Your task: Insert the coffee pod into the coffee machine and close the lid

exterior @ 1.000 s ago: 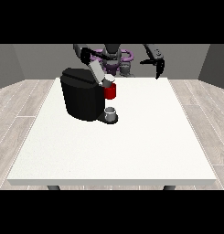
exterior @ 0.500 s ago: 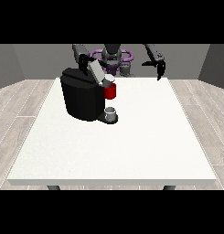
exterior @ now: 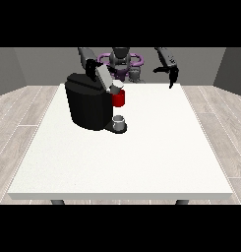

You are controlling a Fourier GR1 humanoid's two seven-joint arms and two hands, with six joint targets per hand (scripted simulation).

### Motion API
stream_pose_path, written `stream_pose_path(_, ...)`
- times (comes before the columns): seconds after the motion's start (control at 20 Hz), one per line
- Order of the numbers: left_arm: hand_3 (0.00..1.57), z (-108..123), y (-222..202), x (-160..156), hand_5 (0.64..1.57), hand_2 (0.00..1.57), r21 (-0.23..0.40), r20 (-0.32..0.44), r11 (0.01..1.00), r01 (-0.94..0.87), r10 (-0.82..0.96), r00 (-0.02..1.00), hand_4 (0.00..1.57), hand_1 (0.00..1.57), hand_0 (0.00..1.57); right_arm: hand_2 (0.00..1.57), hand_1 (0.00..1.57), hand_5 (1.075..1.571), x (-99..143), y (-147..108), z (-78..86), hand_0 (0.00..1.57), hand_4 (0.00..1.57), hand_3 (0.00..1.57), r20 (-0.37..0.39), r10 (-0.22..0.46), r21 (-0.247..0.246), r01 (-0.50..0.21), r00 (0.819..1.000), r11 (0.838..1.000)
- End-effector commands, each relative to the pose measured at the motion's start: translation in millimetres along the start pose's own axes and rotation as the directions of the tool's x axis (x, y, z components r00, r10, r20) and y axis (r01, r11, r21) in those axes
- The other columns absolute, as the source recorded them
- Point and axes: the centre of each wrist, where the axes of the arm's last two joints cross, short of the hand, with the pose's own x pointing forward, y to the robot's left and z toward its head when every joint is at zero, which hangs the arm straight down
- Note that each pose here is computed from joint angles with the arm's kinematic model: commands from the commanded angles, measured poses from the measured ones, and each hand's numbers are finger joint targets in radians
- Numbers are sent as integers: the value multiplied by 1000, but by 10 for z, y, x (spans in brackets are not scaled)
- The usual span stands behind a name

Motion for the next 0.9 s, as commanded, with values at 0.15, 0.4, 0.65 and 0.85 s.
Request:
stream_pose_path(0.15,0,-167,85,132,1571,0,-14,-36,1000,-14,14,999,343,0,0,0,0,1571,31,63,-163,0,427,0,-39,-11,41,12,999,999)
stream_pose_path(0.4,0,-65,-22,-90,1571,0,-9,6,1000,5,-5,1000,351,0,0,0,0,1571,286,332,-303,0,360,0,28,53,92,-55,998,994)
stream_pose_path(0.65,0,-180,43,-81,1571,0,2,23,1000,-12,12,1000,331,0,0,0,0,1571,565,691,-344,0,442,0,56,44,104,-50,997,993)
stream_pose_path(0.85,0,-224,156,43,1571,0,-30,37,1000,5,-4,999,394,0,0,0,0,1571,559,632,-448,0,391,0,71,93,82,-99,993,992)
